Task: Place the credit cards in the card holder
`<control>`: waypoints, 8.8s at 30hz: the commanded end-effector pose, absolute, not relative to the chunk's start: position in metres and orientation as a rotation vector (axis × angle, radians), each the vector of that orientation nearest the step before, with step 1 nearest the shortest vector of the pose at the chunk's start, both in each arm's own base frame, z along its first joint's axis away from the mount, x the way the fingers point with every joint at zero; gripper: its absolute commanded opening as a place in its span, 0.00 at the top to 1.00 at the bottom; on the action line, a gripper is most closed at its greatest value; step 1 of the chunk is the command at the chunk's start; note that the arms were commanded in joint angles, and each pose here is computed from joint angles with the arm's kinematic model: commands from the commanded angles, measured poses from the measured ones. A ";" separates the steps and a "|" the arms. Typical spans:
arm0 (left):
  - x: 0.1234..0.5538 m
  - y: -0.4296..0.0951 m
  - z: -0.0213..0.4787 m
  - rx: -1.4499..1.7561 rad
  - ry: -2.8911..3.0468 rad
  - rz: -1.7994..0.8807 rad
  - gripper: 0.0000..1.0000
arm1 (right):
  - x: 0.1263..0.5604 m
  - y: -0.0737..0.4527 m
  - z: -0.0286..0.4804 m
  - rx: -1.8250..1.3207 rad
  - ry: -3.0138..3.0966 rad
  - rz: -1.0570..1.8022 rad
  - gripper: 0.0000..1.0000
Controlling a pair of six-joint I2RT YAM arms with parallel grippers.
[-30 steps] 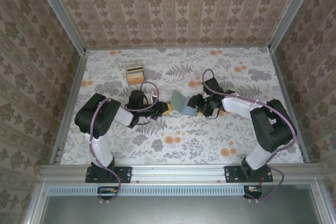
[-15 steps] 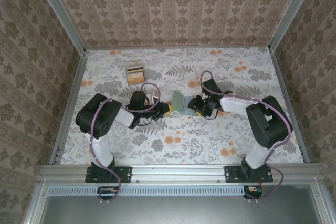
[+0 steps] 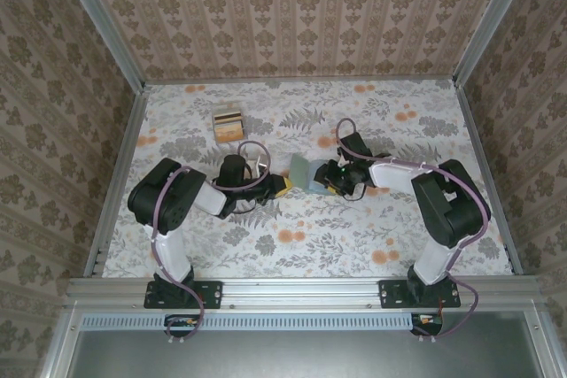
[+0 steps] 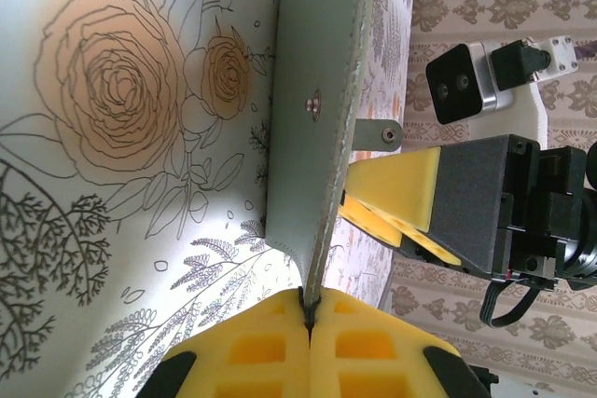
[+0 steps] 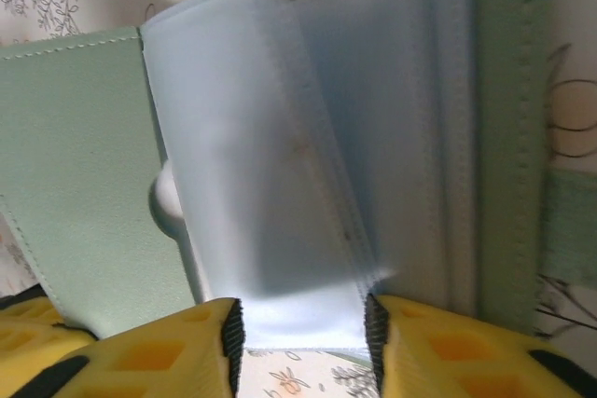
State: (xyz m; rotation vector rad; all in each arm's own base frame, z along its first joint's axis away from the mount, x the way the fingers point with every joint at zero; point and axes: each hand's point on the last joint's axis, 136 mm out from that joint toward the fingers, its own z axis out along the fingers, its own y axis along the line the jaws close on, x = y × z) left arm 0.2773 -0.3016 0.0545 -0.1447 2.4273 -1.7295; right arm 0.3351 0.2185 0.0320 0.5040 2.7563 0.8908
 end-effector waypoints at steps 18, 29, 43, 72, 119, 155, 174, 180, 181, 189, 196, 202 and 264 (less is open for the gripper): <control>0.272 -0.301 0.038 -0.186 2.449 -1.704 1.00 | 0.354 0.268 0.056 0.368 2.650 1.221 0.57; 0.272 -0.301 0.031 -0.183 2.461 -1.687 1.00 | 0.360 0.279 0.065 0.312 2.592 1.372 0.44; 0.274 -0.300 0.023 -0.180 2.470 -1.671 1.00 | 0.365 0.294 0.072 0.245 2.589 1.528 0.36; 0.354 -0.266 0.019 -0.210 2.487 -1.455 0.43 | 0.363 0.282 0.058 0.279 2.565 1.668 0.36; 0.377 -0.331 0.091 -0.081 2.464 -1.556 0.94 | 0.363 0.271 0.052 0.300 2.579 1.657 0.37; 0.340 -0.314 -0.006 0.111 2.783 -1.120 1.00 | 0.374 0.254 0.092 0.233 2.543 1.374 0.30; 0.341 -0.312 0.009 0.104 2.734 -1.156 1.00 | 0.346 0.227 0.054 0.190 2.786 0.910 0.32; 0.342 -0.312 0.012 0.099 2.720 -1.177 1.00 | 0.339 0.200 0.037 0.191 2.893 0.619 0.33; 0.343 -0.312 0.015 0.096 2.712 -1.183 1.00 | 0.338 0.196 0.036 0.181 2.907 0.547 0.33; 0.352 -0.316 0.067 0.087 2.557 -1.371 0.71 | 0.332 0.186 0.029 0.083 2.988 0.226 0.35; 0.357 -0.309 0.114 0.110 2.458 -1.495 0.67 | 0.336 0.185 0.033 -0.007 2.965 0.043 0.36; 0.366 -0.278 0.125 0.053 2.435 -1.421 0.67 | 0.341 0.186 0.062 -0.034 2.911 0.023 0.41; 0.457 -0.079 0.149 -0.272 2.463 -0.566 0.46 | 0.356 0.188 0.161 -0.110 2.267 0.353 0.18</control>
